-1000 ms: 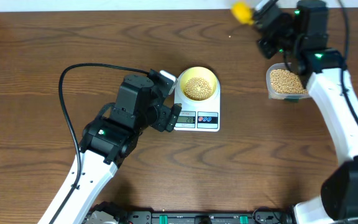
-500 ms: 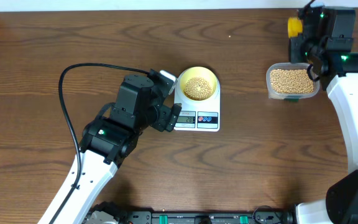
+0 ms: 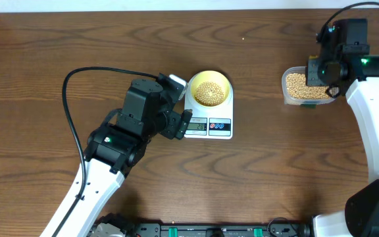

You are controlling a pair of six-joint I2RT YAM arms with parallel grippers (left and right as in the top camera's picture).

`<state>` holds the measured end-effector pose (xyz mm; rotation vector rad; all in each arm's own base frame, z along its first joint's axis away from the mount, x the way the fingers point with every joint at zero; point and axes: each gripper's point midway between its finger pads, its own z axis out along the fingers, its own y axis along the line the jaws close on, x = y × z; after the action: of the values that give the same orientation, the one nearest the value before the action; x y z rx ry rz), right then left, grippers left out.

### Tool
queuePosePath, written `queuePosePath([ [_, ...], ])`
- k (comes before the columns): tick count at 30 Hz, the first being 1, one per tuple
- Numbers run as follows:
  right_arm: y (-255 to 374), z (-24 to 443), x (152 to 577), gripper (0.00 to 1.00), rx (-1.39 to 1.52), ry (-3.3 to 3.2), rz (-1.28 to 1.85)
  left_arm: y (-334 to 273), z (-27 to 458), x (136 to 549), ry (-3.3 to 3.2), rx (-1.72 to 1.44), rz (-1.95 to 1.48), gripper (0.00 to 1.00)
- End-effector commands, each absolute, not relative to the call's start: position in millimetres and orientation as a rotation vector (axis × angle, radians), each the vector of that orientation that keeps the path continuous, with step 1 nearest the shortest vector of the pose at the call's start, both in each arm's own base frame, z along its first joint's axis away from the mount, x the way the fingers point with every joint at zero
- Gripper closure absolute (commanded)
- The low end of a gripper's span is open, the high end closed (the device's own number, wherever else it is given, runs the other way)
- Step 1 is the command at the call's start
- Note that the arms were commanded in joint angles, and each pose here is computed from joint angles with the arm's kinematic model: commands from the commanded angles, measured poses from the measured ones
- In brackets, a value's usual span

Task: Scoop item into bowl and weigh 50g on scale
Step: 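Move the empty scoop with the right gripper back over the soybean tub, then lower the scoop into the soybean tub with the right gripper and scoop beans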

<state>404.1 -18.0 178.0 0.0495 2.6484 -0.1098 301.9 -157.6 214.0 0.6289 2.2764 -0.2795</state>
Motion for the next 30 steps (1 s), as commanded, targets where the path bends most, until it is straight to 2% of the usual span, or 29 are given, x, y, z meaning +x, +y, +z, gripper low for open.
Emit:
queuePosePath([
  [1,-31.6,184.1,395.2,0.99,0.107,2.659,-0.2,-158.4,212.5,301.5,2.279,0.635,-0.288,0.14],
  [12,-41.7,181.5,395.3,0.99,0.125,2.661,-0.278,-158.4,212.5,301.5,2.279,0.635,-0.288,0.14],
  [25,-48.7,132.5,401.3,0.99,0.121,2.784,-0.35,-158.4,212.6,301.5,2.279,0.635,-0.288,0.14],
  [30,-51.7,127.8,402.1,0.98,0.123,2.792,-0.376,-158.4,212.5,301.5,2.279,0.635,-0.288,0.14],
])
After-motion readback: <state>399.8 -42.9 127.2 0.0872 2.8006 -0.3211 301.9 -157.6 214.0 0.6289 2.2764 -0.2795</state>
